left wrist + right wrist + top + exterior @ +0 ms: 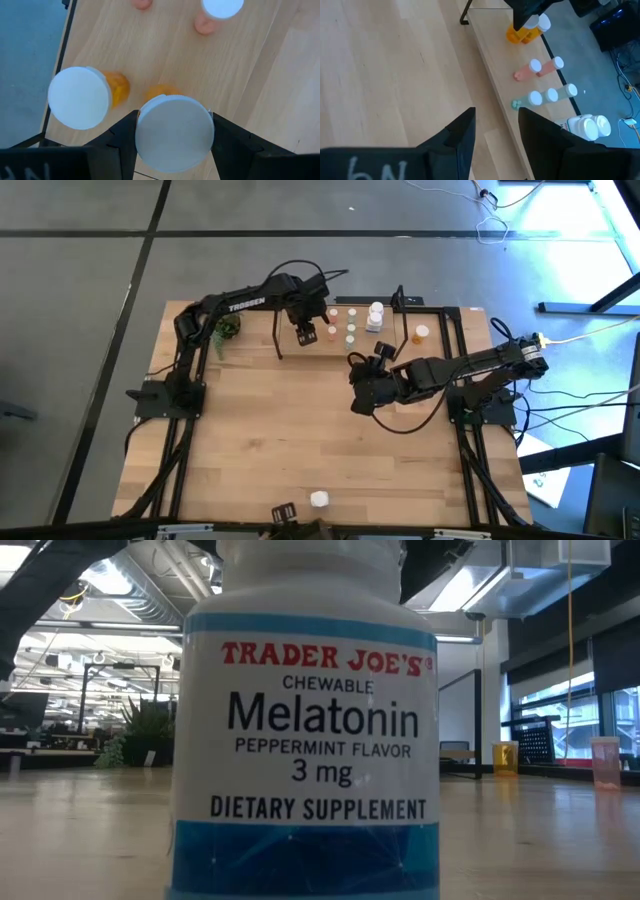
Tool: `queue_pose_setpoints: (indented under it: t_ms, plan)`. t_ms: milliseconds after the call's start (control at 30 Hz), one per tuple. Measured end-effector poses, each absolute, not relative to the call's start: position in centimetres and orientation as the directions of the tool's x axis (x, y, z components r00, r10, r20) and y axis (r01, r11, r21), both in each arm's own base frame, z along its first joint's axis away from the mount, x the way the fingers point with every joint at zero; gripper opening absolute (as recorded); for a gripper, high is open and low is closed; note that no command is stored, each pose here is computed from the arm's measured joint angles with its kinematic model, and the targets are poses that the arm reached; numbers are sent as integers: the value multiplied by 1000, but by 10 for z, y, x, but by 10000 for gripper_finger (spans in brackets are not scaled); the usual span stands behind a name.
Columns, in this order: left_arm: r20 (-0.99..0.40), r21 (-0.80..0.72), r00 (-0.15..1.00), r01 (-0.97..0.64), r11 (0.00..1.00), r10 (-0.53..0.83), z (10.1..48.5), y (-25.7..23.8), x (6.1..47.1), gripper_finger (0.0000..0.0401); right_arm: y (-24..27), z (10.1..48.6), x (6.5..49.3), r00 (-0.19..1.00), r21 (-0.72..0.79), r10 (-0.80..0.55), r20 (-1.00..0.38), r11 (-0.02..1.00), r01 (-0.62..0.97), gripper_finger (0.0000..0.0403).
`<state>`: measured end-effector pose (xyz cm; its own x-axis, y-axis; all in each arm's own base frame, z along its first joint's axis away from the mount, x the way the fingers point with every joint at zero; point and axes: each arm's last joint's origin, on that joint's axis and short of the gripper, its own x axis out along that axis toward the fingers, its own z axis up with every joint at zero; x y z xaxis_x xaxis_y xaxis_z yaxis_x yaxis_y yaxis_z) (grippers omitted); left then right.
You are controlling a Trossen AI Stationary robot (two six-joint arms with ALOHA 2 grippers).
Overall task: Pick and place medicine bottles onto shelf by color
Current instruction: Put the bottom orange pill bottle on the shelf aligned with the orange bottles
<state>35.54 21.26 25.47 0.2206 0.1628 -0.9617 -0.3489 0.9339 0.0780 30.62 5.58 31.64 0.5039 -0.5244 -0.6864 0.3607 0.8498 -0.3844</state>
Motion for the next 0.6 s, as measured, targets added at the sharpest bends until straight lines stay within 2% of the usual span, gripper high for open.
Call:
queue_pose_setpoints:
  t_ms: [600]
  plan:
    - [-964, 56, 227, -343, 938, 140, 254, 211, 356, 185, 56, 316, 306, 504, -384, -524, -686, 850, 362, 152]
